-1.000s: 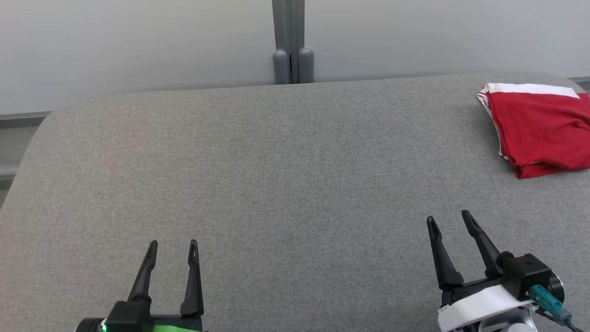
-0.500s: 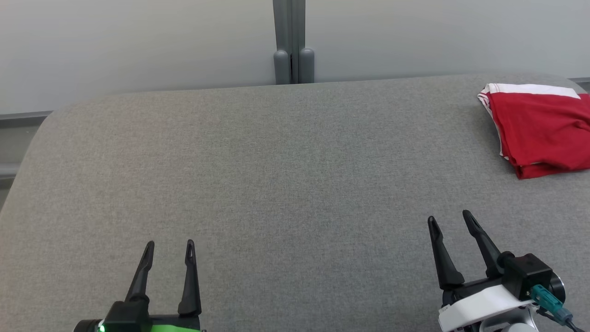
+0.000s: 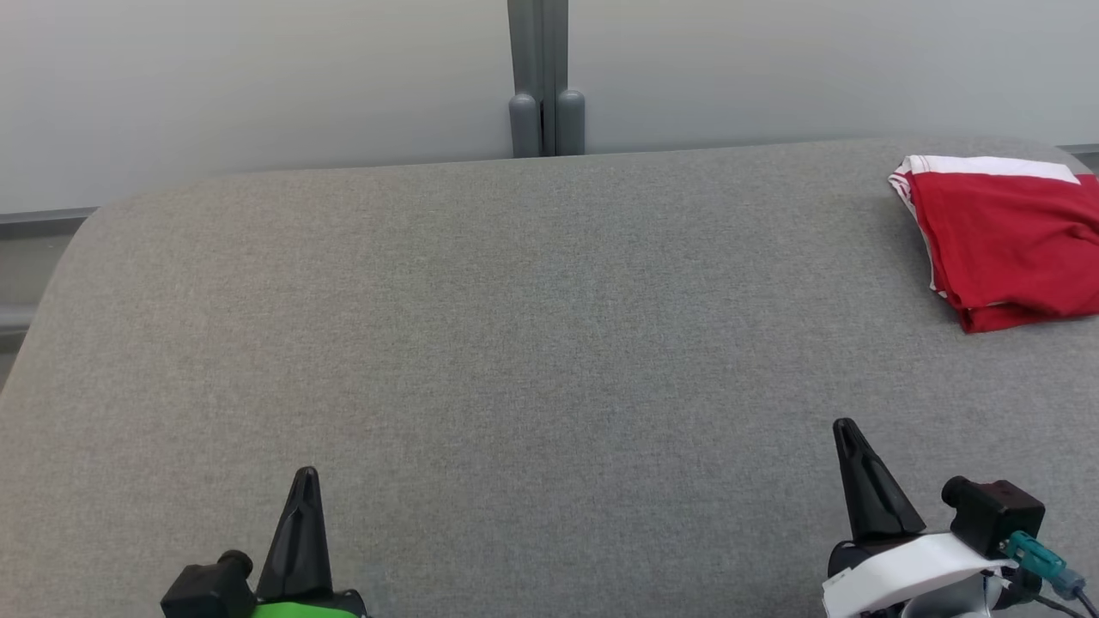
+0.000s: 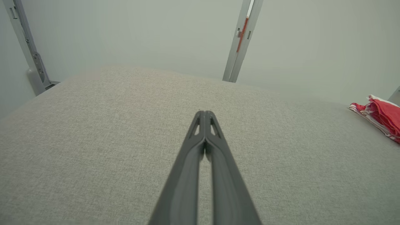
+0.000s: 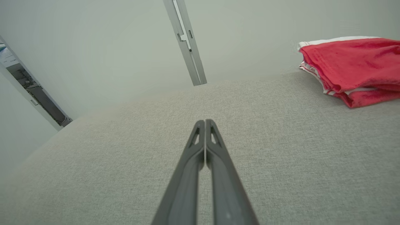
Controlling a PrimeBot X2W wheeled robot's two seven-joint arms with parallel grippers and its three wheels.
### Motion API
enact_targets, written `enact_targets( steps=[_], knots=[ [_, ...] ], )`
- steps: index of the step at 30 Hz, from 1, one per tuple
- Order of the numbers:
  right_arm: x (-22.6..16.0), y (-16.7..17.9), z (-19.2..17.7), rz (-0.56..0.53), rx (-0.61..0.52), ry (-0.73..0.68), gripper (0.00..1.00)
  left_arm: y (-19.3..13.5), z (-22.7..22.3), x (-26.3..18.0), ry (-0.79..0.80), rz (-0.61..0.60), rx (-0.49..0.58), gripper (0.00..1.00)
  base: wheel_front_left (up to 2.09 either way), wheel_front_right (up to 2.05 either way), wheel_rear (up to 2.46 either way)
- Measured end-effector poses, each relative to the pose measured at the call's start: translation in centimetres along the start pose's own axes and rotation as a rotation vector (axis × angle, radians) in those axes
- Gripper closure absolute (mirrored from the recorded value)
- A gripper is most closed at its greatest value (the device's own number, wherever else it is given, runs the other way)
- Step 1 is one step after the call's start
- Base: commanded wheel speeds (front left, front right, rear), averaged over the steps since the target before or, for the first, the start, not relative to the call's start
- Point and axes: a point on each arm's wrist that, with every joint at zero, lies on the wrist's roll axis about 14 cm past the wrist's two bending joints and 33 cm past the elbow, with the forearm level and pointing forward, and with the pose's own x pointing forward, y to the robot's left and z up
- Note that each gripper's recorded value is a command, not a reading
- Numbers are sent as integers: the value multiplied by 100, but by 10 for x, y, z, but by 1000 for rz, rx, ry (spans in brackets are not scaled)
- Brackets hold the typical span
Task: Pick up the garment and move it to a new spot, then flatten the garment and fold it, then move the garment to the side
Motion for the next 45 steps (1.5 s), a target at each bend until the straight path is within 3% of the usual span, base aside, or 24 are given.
enact_targets(
  steps=[20, 45],
  knots=[
    [7, -21, 3, -96, 339, -3, 100, 16, -4, 13, 49, 51, -350, 100, 0, 0, 0],
    [13, -38, 9, -155, 657, -24, 100, 25, 2, 27, 54, 72, -681, 100, 0, 0, 0]
  ],
)
